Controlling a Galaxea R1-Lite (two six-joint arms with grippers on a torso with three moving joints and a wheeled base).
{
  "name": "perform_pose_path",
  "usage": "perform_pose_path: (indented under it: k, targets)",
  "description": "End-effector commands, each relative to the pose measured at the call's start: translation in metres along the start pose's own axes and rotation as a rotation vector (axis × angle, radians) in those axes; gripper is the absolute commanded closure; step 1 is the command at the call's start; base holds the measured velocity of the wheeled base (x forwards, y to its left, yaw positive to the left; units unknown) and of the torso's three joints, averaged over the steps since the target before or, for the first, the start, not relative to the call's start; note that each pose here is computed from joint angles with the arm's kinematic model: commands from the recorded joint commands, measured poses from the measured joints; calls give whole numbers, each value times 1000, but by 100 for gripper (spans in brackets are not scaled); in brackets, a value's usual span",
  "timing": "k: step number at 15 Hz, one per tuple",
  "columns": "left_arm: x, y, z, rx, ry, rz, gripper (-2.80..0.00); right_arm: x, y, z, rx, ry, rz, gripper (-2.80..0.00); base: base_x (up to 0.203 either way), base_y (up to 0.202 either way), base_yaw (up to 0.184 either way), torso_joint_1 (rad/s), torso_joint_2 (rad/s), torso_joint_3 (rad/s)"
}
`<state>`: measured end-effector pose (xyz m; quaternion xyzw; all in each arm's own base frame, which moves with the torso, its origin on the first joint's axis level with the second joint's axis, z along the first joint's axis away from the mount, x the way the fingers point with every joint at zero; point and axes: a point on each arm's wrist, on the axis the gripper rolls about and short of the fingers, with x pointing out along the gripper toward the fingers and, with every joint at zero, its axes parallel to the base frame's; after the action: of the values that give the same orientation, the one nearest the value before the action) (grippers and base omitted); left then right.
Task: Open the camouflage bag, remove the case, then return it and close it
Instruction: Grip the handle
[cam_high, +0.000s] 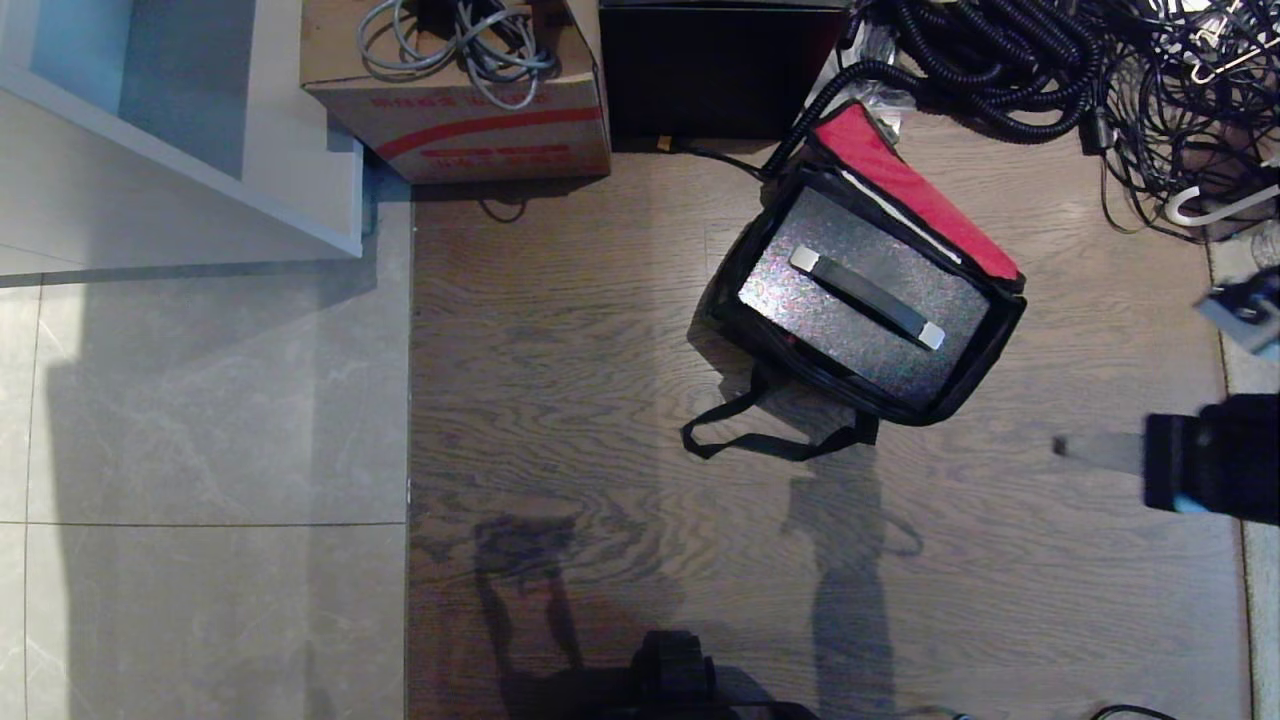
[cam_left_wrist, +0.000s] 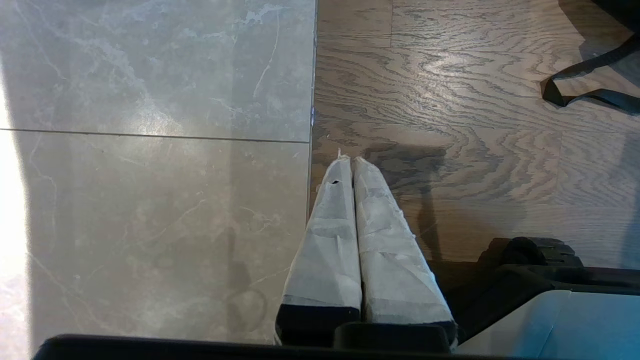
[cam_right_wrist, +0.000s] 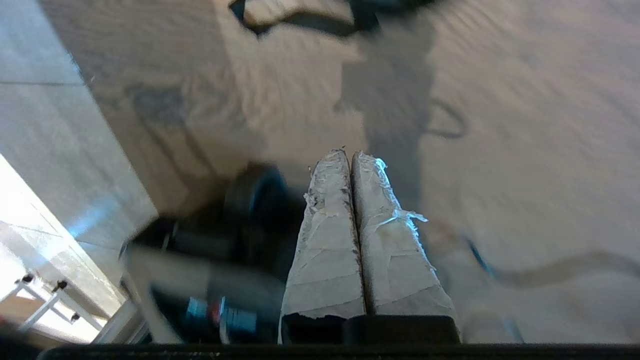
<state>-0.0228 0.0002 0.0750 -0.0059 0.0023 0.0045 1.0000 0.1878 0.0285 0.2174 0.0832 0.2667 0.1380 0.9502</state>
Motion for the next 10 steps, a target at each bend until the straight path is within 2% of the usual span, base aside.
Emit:
perform_pose_path:
  k: [1,2,3,5,8,10]
  targets:
    - [0,0,0,0,0,0,0,105,-13,-2,6,107,14,0,0,0,0,0,0,0]
    - [0,0,0,0,0,0,0,128,-12,0,-3,85,32,0,0,0,0,0,0,0]
    - [0,0,0,0,0,0,0,145,-10,8,-12,42,52,-280,0,0,0,0,0,0]
    - [0,0,0,-2,0,0,0,154,-1,27,-45,-43,90,-280,0,0,0,0,0,0]
    - [0,0,0,0,0,0,0,138,20,37,-119,-99,143,-280,0,0,0,0,0,0]
    - [0,0,0,0,0,0,0,131,32,38,-227,-124,163,-280,0,0,0,0,0,0]
